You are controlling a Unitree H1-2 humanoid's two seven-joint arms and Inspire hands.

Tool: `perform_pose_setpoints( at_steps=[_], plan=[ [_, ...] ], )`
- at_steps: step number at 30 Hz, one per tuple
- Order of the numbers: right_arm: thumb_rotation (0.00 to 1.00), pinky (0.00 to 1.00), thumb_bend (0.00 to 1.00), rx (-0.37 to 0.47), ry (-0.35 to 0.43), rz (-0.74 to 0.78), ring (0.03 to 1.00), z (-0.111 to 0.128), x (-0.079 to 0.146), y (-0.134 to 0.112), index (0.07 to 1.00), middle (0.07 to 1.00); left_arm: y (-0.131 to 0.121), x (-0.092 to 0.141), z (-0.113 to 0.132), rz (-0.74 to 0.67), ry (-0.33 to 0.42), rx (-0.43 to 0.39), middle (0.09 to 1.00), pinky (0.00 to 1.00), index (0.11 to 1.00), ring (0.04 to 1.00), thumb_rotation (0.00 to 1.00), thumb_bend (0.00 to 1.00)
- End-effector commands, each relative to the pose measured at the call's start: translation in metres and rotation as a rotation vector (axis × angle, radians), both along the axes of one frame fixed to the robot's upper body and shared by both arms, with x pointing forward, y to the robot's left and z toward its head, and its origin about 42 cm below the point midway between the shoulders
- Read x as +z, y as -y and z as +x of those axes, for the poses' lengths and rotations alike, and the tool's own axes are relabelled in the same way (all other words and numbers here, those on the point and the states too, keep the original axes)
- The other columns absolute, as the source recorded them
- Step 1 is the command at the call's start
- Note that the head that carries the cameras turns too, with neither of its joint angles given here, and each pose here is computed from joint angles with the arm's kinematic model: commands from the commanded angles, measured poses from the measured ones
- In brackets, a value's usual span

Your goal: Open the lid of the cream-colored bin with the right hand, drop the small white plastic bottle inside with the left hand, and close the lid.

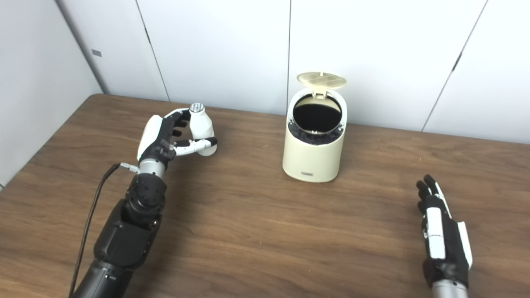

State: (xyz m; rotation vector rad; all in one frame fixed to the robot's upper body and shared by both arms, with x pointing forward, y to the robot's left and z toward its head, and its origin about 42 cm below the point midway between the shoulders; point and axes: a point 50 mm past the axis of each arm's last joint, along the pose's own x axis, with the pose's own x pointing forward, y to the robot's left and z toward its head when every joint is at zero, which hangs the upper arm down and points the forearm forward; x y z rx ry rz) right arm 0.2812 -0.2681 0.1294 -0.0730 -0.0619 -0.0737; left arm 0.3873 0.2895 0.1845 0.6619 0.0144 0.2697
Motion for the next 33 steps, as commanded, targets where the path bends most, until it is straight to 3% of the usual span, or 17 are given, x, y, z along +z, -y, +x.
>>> perform_pose_setpoints(
  at_steps=[1, 20, 28, 33],
  plan=[
    [0.98, 0.96, 0.55, 0.011, 0.072, -0.028, 0.957, 0.0056, 0.0173, -0.0011, 0.944, 0.931, 0.0004, 0.0263, 0.0117, 0.015, 0.092, -0.016, 0.818, 0.76, 0.798, 0.819, 0.26, 0.86],
    [0.96, 0.96, 0.59, 0.014, 0.07, -0.019, 0.958, 0.0052, 0.0152, -0.0026, 0.946, 0.927, 0.0008, 0.0214, 0.0116, 0.004, 0.103, -0.022, 0.802, 0.73, 0.771, 0.792, 0.21, 0.85],
    [0.97, 0.96, 0.6, 0.014, 0.069, -0.008, 0.967, 0.0049, 0.016, -0.0023, 0.951, 0.935, -0.0001, 0.0183, 0.0125, -0.045, 0.123, -0.028, 0.718, 0.62, 0.724, 0.69, 0.11, 0.82],
    [0.99, 0.96, 0.6, 0.016, 0.065, -0.022, 0.97, 0.0042, 0.0163, -0.0015, 0.955, 0.937, 0.0023, 0.0186, 0.0138, -0.076, 0.114, -0.021, 0.644, 0.54, 0.651, 0.611, 0.02, 0.78]
  ],
)
